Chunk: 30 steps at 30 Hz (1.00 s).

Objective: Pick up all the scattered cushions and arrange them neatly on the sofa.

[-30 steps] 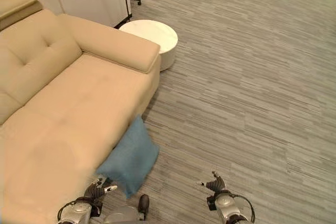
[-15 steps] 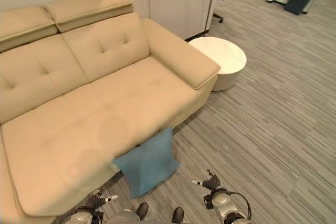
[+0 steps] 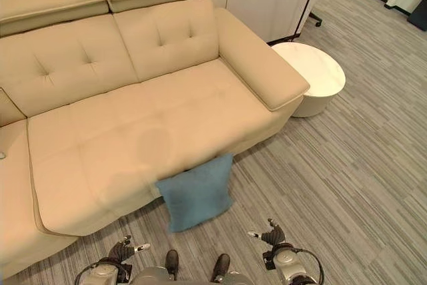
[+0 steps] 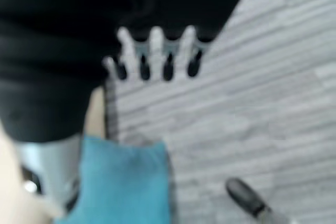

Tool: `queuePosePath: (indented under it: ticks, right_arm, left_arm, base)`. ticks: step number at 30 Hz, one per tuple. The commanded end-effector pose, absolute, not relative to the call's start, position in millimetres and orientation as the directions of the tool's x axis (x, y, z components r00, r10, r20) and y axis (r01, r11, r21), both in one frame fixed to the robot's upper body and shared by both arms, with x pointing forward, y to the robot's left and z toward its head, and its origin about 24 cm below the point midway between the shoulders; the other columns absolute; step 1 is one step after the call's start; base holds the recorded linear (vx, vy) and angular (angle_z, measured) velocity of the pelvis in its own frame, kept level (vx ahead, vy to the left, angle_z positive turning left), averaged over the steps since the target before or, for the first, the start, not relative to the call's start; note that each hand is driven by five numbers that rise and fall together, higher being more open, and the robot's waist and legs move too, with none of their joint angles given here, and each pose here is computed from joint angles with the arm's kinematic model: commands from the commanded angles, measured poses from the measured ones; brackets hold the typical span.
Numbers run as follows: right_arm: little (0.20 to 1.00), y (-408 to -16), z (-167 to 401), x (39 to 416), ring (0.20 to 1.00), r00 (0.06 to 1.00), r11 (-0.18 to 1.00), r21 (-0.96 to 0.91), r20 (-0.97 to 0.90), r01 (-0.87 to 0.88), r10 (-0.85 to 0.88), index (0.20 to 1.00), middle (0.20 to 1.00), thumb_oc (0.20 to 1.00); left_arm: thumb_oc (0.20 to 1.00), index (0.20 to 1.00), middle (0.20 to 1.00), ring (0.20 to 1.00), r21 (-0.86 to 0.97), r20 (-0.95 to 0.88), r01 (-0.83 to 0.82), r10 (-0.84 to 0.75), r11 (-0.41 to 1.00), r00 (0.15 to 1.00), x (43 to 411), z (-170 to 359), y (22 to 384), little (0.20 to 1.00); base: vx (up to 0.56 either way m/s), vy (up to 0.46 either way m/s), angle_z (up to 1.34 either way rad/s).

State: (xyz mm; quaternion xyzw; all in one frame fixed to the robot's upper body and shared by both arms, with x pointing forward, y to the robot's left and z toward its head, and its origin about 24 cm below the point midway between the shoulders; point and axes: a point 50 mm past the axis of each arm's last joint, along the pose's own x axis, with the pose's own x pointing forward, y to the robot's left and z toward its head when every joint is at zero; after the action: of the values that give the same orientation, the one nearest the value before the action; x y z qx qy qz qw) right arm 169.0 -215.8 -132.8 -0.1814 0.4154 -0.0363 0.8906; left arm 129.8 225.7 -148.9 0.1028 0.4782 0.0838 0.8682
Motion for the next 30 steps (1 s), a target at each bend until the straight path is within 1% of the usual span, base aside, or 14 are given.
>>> queuePosePath:
  ticks: [1, 5, 8, 10, 11, 16, 19, 26, 30]
  right_arm:
    - [1.0, -206.6, -117.9, 195.2, 1.0, 0.741, 0.935, -0.345, -0.648, -0.081, -0.175, 1.0, 1.0, 1.0]
    - [1.0, -202.8, -108.8, 207.5, 1.0, 0.781, 0.935, -0.343, -0.607, -0.094, -0.144, 1.0, 1.0, 1.0]
    - [1.0, -200.7, -104.1, 213.4, 1.0, 0.8, 0.935, -0.341, -0.585, -0.094, -0.133, 1.0, 1.0, 1.0]
    - [1.0, -200.3, -105.7, 210.9, 1.0, 0.796, 0.935, -0.339, -0.592, -0.102, -0.128, 1.0, 1.0, 1.0]
    - [1.0, -196.3, -104.8, 212.3, 1.0, 0.803, 0.927, -0.351, -0.587, -0.135, -0.105, 1.0, 1.0, 1.0]
    - [1.0, -201.2, -99.2, 214.5, 1.0, 0.824, 0.925, -0.361, -0.556, -0.119, -0.111, 1.0, 1.0, 1.0]
    - [1.0, -206.4, -95.9, 215.0, 1.0, 0.835, 0.926, -0.366, -0.535, -0.092, -0.129, 1.0, 1.0, 1.0]
    - [1.0, -214.2, -88.4, 221.5, 1.0, 0.85, 0.923, -0.382, -0.501, -0.05, -0.161, 1.0, 1.0, 1.0]
    - [1.0, -209.2, -80.9, 233.8, 1.0, 0.87, 0.922, -0.383, -0.469, -0.048, -0.15, 1.0, 1.0, 1.0]
  left_arm:
    - [1.0, 1.0, 1.0, 1.0, 0.271, -0.772, -0.041, 0.243, 0.962, 0.588, 149.5, -140.2, 229.1, 1.0]
    - [1.0, 1.0, 1.0, 1.0, 0.275, -0.745, -0.043, 0.242, 0.96, 0.622, 160.4, -135.0, 229.2, 1.0]
    - [1.0, 1.0, 1.0, 1.0, 0.279, -0.743, -0.055, 0.251, 0.959, 0.62, 160.3, -134.9, 230.9, 1.0]
    - [1.0, 1.0, 1.0, 1.0, 0.281, -0.75, -0.064, 0.261, 0.957, 0.608, 155.4, -136.8, 232.4, 1.0]
    - [1.0, 1.0, 1.0, 1.0, 0.276, -0.759, -0.084, 0.27, 0.958, 0.592, 149.2, -139.2, 233.1, 1.0]
    - [1.0, 1.0, 1.0, 1.0, 0.258, -0.762, -0.103, 0.268, 0.961, 0.59, 148.3, -140.1, 230.3, 1.0]
    - [1.0, 1.0, 1.0, 1.0, 0.227, -0.732, -0.134, 0.26, 0.965, 0.63, 160.1, -134.7, 224.9, 1.0]
    - [1.0, 1.0, 1.0, 1.0, 0.166, -0.58, -0.124, 0.198, 0.978, 0.791, 213.2, -102.4, 208.4, 1.0]
    - [1.0, 1.0, 1.0, 1.0, 0.16, -0.489, -0.134, 0.197, 0.978, 0.85, 234.5, -83.3, 207.3, 1.0]
  base:
    - [0.13, 0.068, 0.3]
    - [0.16, -0.029, 0.75]
    - [0.16, -0.1, 0.47]
    - [0.15, -0.153, 0.72]
    - [0.11, -0.219, 0.72]
    - [0.06, -0.163, 0.42]
    - [-0.03, -0.177, 0.62]
    - [-0.11, -0.086, 0.65]
    - [-0.09, 0.03, -0.19]
